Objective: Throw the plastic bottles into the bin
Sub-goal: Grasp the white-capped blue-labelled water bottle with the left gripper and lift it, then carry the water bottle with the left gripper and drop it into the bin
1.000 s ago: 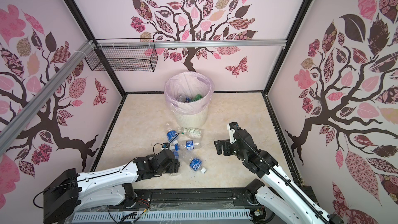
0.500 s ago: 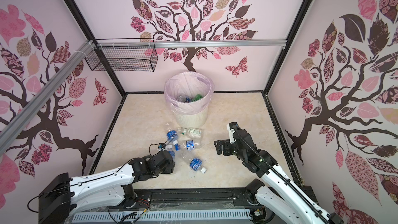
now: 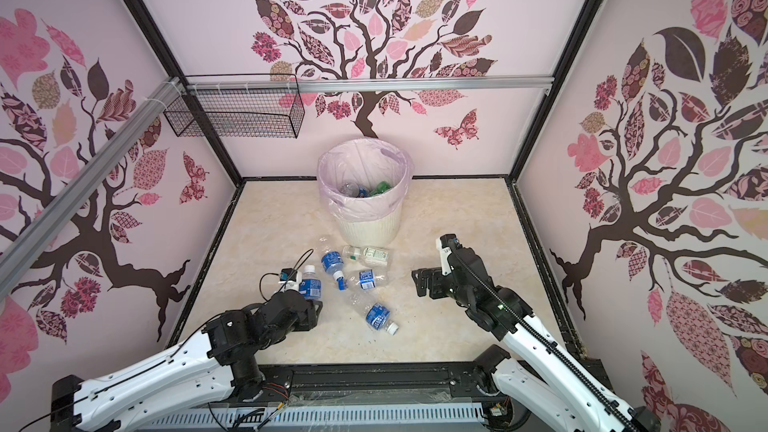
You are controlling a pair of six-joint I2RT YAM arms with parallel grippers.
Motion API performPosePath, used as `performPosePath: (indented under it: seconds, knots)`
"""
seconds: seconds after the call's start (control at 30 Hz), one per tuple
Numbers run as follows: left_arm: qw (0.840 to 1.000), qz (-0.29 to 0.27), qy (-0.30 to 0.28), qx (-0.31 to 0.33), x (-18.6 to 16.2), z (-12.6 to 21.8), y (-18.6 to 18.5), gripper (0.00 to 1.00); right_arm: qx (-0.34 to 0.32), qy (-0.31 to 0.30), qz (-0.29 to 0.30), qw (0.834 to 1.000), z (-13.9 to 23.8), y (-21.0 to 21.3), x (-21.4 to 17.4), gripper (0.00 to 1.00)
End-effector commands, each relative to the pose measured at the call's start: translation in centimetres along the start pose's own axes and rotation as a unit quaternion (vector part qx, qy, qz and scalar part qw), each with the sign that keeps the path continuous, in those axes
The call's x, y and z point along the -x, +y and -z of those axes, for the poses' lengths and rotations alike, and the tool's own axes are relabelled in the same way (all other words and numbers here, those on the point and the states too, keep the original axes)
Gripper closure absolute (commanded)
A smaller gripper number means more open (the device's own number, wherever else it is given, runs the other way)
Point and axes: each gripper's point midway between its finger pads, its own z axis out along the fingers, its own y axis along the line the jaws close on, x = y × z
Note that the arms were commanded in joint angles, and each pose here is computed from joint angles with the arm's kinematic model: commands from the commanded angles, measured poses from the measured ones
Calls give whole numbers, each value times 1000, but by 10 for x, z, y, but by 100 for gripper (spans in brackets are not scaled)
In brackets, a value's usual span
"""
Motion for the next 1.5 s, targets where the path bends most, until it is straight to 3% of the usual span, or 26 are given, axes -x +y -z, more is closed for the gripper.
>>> performPosePath:
  seconds: [0.0,0.53,0.8,1.0,1.2,1.33,1.4,1.47]
  knots:
    - [999,-23,-36,17,23,23,9,41,6,-4,-3,1000,-1,2,2,1]
    - [983,-45,-170,-53,101,120,3,40,2,-6,-1,1000,2,0,0,1]
    - [956,-69,-263,-110,155,174,-27,38,-1,-2,2,1000,2,-1,-1,1]
    - [935,-123,-320,-87,215,193,-68,32,-5,-5,2,1000,4,-2,0,1]
    - [929,-124,-319,-142,284,159,-123,31,-4,-9,0,1000,7,-3,0,1]
    - [931,-92,-301,-185,342,106,-131,34,1,-12,-4,1000,8,0,2,1]
    - [933,-92,-274,-213,364,69,-137,15,5,-14,-7,1000,8,0,2,1]
    - [944,-103,-230,-212,372,36,-139,2,9,-14,-10,1000,8,2,1,1]
